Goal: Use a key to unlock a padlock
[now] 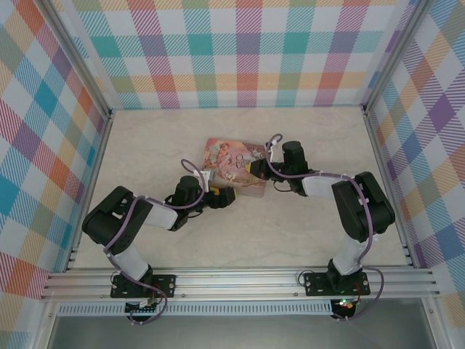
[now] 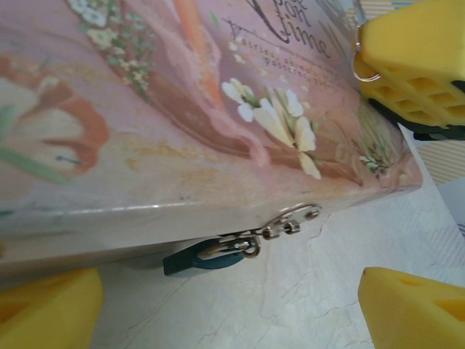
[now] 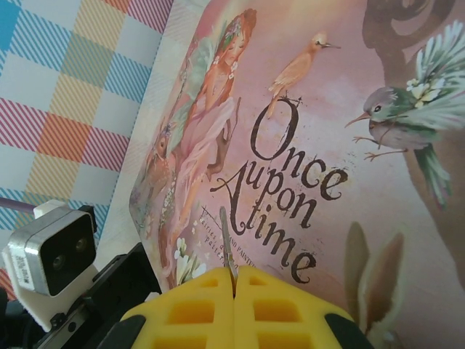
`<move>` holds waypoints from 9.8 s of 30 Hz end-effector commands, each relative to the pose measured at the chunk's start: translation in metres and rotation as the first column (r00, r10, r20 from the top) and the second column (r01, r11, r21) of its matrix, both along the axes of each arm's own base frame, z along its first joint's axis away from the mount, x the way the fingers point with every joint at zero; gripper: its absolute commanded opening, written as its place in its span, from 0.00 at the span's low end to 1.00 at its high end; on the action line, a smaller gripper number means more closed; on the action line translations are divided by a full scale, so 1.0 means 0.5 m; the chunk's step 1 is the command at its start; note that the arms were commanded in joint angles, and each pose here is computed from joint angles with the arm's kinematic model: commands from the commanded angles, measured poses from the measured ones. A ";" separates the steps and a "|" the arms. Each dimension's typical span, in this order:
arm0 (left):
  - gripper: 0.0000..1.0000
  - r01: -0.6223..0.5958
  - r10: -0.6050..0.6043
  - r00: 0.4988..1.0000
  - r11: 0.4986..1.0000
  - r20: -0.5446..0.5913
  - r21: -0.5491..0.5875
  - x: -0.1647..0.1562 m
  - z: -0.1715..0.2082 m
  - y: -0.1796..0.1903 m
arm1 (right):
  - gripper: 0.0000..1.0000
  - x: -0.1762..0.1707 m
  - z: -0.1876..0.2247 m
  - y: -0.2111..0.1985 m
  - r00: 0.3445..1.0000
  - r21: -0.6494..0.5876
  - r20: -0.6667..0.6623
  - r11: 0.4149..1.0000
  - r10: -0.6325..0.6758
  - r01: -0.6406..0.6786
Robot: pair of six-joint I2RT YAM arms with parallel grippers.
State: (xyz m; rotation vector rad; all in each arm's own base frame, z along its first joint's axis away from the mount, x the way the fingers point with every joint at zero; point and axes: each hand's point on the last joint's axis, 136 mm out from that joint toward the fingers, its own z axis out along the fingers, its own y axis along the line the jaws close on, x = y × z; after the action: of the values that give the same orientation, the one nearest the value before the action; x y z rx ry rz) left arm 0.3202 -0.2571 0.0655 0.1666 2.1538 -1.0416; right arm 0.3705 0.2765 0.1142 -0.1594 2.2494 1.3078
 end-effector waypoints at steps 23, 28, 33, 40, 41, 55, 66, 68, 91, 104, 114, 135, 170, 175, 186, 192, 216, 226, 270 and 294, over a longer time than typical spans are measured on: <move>0.71 0.093 -0.090 0.995 0.989 0.036 -0.113 0.043 0.008 -0.061 | 0.02 -0.043 -0.096 -0.017 0.992 -0.130 -0.123 0.991 0.002 -0.018; 0.60 0.105 -0.101 0.994 0.987 0.035 -0.124 0.045 0.010 -0.072 | 0.02 -0.042 -0.092 -0.015 0.993 -0.126 -0.119 0.992 0.001 -0.016; 0.52 0.081 -0.077 0.996 0.989 0.034 -0.122 0.053 0.007 -0.071 | 0.02 -0.043 -0.090 -0.010 0.993 -0.127 -0.115 0.992 0.005 -0.019; 0.44 0.030 -0.025 0.999 0.992 0.041 -0.120 0.071 0.010 -0.074 | 0.02 -0.045 -0.091 -0.005 0.993 -0.130 -0.114 0.991 0.007 -0.022; 0.44 0.025 -0.020 0.999 0.993 0.045 -0.120 0.072 0.011 -0.075 | 0.02 -0.046 -0.091 -0.004 0.993 -0.130 -0.114 0.991 0.009 -0.024; 0.37 -0.118 0.122 0.992 0.986 0.034 -0.119 0.098 0.007 -0.053 | 0.02 -0.051 -0.092 0.004 0.994 -0.132 -0.112 0.991 0.017 -0.032; 0.27 -0.141 0.147 0.989 0.981 0.032 -0.135 0.103 0.021 -0.052 | 0.02 -0.050 -0.074 0.010 0.996 -0.116 -0.085 0.993 0.024 -0.034; 0.26 -0.140 0.146 0.989 0.980 0.031 -0.139 0.099 0.030 -0.053 | 0.03 -0.047 -0.055 0.010 0.998 -0.113 -0.059 0.993 0.026 -0.033; 0.19 -0.140 0.101 0.983 0.952 -0.153 -0.273 0.039 0.148 -0.102 | 0.03 -0.225 -0.032 -0.041 0.968 -0.408 0.158 0.906 0.194 -0.115; 0.14 -0.155 0.081 0.967 0.939 -0.239 -0.306 0.026 0.163 -0.116 | 0.03 -0.187 -0.070 -0.015 0.928 -0.509 0.277 0.857 0.251 -0.080; 0.09 -0.184 0.090 0.952 0.932 -0.292 -0.313 0.018 0.166 -0.114 | 0.02 -0.165 -0.047 -0.002 0.879 -0.519 0.390 0.854 0.274 -0.036; 0.02 -0.237 0.104 0.917 0.919 -0.385 -0.316 0.015 0.153 -0.113 | 0.02 -0.145 -0.032 0.025 0.834 -0.534 0.465 0.845 0.296 -0.002; 0.00 -0.221 0.076 0.910 0.920 -0.408 -0.323 -0.002 0.170 -0.114 | 0.02 -0.105 0.041 0.065 0.763 -0.408 0.607 0.911 0.220 0.061; 0.00 -0.214 0.065 0.910 0.920 -0.410 -0.329 -0.003 0.175 -0.118 | 0.02 -0.110 0.052 0.075 0.752 -0.385 0.618 0.922 0.227 0.038; 0.00 -0.193 0.044 0.900 0.932 -0.433 -0.307 -0.011 0.157 -0.125 | 0.02 -0.109 0.087 0.066 0.720 -0.355 0.659 0.934 0.217 0.043; 0.00 -0.187 0.051 0.901 0.942 -0.432 -0.279 -0.013 0.145 -0.122 | 0.02 -0.117 0.097 0.058 0.725 -0.323 0.655 0.946 0.213 0.013; 0.00 -0.146 0.018 0.909 0.949 -0.417 -0.278 -0.008 0.139 -0.136 | 0.01 -0.137 0.076 0.070 0.799 -0.227 0.544 0.961 0.257 -0.155; 0.00 -0.122 0.003 0.916 0.954 -0.400 -0.273 -0.012 0.136 -0.138 | 0.01 -0.123 0.095 0.059 0.836 -0.113 0.501 0.974 0.226 -0.195; 0.00 -0.143 -0.020 0.889 0.937 -0.457 -0.320 -0.010 0.147 -0.153 | 0.01 -0.125 0.072 0.090 0.820 -0.143 0.538 0.980 0.193 -0.137; 0.75 -0.310 0.194 0.886 0.923 -0.421 -0.227 -0.022 0.100 -0.021 | 0.00 -0.155 -0.090 0.052 0.988 -0.134 0.135 0.990 0.071 -0.053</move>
State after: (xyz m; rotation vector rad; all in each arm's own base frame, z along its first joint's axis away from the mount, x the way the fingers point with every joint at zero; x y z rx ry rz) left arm 0.3054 -0.2766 0.1056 -0.4933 2.3106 -1.3007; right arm 0.2979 0.2955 0.0518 -0.4252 2.2327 1.0428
